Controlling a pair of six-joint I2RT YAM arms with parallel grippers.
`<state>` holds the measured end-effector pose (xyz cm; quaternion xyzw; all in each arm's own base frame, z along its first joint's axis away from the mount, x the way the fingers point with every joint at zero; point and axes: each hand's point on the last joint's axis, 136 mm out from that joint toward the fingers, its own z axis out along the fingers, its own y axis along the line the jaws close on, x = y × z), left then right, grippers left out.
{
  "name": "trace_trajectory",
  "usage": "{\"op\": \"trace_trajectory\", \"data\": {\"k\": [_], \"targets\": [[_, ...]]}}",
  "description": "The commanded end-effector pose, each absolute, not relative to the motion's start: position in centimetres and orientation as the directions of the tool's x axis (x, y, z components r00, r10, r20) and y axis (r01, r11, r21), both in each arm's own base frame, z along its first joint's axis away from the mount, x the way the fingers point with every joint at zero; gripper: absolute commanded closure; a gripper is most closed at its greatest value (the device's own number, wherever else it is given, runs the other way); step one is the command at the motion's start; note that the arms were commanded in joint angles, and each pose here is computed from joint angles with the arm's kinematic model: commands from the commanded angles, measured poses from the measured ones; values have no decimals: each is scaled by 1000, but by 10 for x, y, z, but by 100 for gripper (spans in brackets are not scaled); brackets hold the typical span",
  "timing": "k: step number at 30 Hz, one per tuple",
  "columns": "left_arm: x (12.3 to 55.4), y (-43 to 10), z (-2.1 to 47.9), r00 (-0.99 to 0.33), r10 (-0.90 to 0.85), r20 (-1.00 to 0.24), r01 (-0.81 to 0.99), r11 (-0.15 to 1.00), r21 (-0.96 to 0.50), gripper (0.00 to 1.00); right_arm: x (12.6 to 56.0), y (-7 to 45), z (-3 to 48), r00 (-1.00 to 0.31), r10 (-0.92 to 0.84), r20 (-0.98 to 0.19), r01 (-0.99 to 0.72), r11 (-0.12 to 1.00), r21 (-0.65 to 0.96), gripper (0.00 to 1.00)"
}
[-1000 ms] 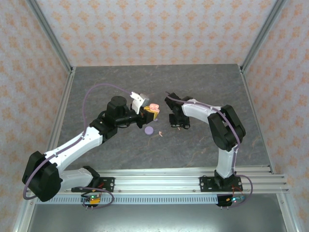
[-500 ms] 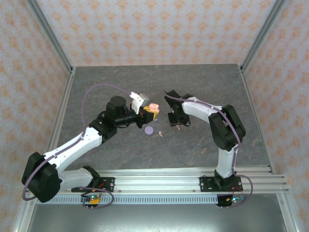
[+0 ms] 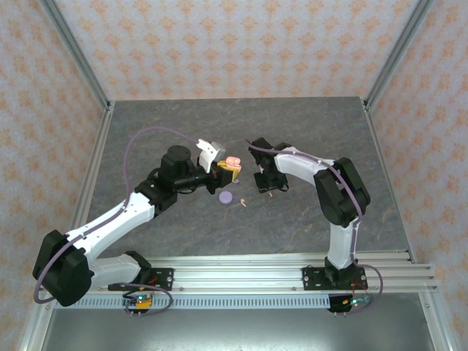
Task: Insert the wireless bluetooth earbuds into the charging case
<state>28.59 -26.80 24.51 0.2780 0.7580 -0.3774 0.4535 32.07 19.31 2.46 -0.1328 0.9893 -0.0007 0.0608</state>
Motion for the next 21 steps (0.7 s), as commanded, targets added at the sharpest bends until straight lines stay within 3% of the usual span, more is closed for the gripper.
{"op": "trace_trajectory", "data": {"k": [1,21], "targets": [[285,-266,253,-409,68,-910,765,569,-302,88,322,191,23,-956,-276,-101,-274,961,-40,65],[284,-266,253,-413,68,-908,764,569,-305,88,309,181,14,-961,-273,-39,-269,960,-74,72]]}}
